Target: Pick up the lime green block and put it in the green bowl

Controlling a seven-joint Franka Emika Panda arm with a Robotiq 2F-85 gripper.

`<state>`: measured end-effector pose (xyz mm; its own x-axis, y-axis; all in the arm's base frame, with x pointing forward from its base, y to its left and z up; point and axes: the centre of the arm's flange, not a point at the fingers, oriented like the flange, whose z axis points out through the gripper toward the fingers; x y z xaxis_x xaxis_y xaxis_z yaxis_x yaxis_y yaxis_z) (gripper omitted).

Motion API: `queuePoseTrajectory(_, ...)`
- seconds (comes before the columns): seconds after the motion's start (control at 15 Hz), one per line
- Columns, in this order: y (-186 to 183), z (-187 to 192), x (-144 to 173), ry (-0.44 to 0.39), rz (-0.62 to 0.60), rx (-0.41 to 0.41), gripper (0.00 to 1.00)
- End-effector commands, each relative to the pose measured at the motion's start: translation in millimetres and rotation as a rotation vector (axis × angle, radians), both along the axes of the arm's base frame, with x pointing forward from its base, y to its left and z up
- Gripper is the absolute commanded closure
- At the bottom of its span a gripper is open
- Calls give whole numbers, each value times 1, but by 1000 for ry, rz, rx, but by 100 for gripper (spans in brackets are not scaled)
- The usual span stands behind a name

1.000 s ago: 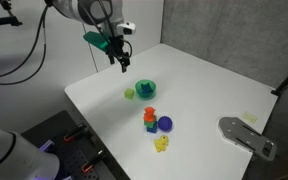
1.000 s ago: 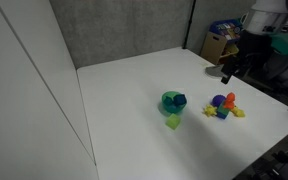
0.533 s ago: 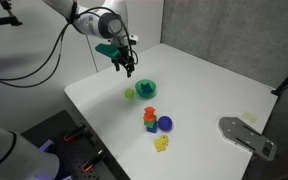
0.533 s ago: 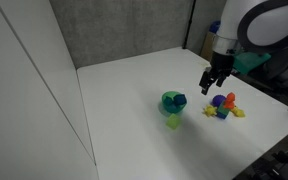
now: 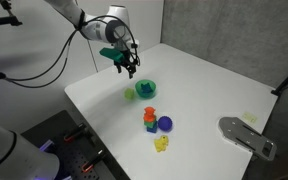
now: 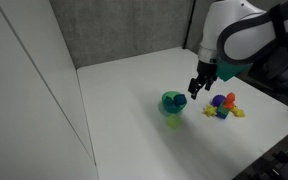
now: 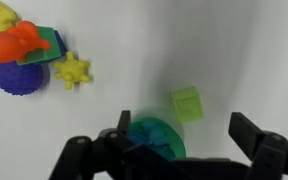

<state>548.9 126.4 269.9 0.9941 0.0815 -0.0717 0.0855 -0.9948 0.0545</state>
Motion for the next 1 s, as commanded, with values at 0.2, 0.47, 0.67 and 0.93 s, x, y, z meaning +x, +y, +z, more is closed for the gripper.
queuePoseTrajectory(0.2, -1, -1, 5, -9, -13, -23, 0)
queuePoseTrajectory(0.47, -2, -30, 10, 13, 22, -11, 0)
queuePoseTrajectory(0.67, -2, -57, 10, 24, 31, 8, 0)
queuePoseTrajectory(0.93, 1, -91, 12, -1, 30, 46, 0)
